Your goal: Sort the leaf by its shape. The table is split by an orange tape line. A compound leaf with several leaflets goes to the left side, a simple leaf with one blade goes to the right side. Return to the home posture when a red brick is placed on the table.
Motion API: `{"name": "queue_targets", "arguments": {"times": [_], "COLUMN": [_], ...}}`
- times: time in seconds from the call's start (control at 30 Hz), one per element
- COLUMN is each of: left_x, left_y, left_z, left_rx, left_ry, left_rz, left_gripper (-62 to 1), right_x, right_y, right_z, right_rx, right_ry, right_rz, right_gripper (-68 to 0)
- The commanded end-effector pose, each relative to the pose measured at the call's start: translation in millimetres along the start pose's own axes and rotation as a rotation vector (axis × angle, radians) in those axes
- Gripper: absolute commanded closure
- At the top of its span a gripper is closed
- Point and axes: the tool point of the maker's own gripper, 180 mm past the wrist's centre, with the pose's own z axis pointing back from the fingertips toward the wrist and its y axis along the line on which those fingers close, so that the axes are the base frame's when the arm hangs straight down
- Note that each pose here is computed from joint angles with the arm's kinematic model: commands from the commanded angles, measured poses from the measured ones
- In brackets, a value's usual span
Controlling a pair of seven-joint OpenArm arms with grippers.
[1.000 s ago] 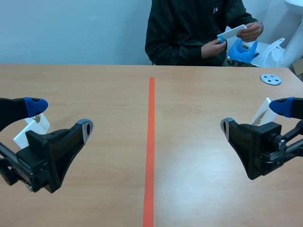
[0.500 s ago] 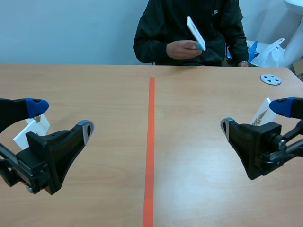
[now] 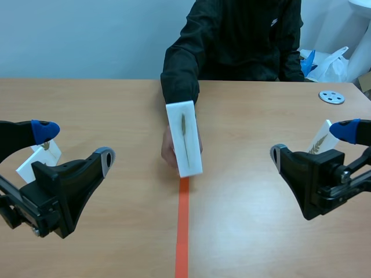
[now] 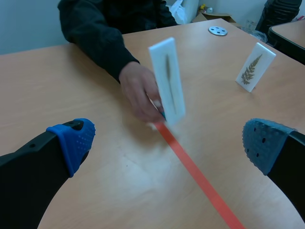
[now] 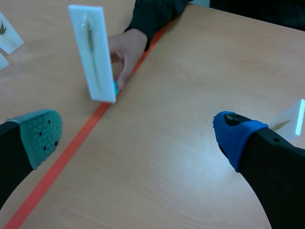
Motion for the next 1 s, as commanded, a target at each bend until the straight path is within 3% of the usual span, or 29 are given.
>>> {"name": "queue_targets", "arguments": {"times": [0.0, 0.53, 0.73, 0.97], "left_x": [6, 6, 6, 5], "left_y": [0, 0, -11, -11], "left_z": [0, 0, 0, 0], "left_rx": [-0.001, -0.001, -0.059, -0.061], "left_ry": [-0.026, -0.026, -0.025, -0.019], "left_rz": [0.004, 0.004, 0.004, -0.003], "left_gripper": [-62.3, -62.3, -62.3, -62.3], "right_x": [11.3, 11.3, 11.3, 11.3], "right_y": [-3, -3, -3, -3], "right_z": [-1, -1, -1, -1], "right_rx": [-0.001, -0.001, -0.001, -0.001], "right_ry": [-0.038, -0.038, -0.038, -0.038], "right_rz": [0.014, 0.014, 0.014, 0.014], "right_gripper": [-67.9, -67.9, -67.9, -67.9]}}
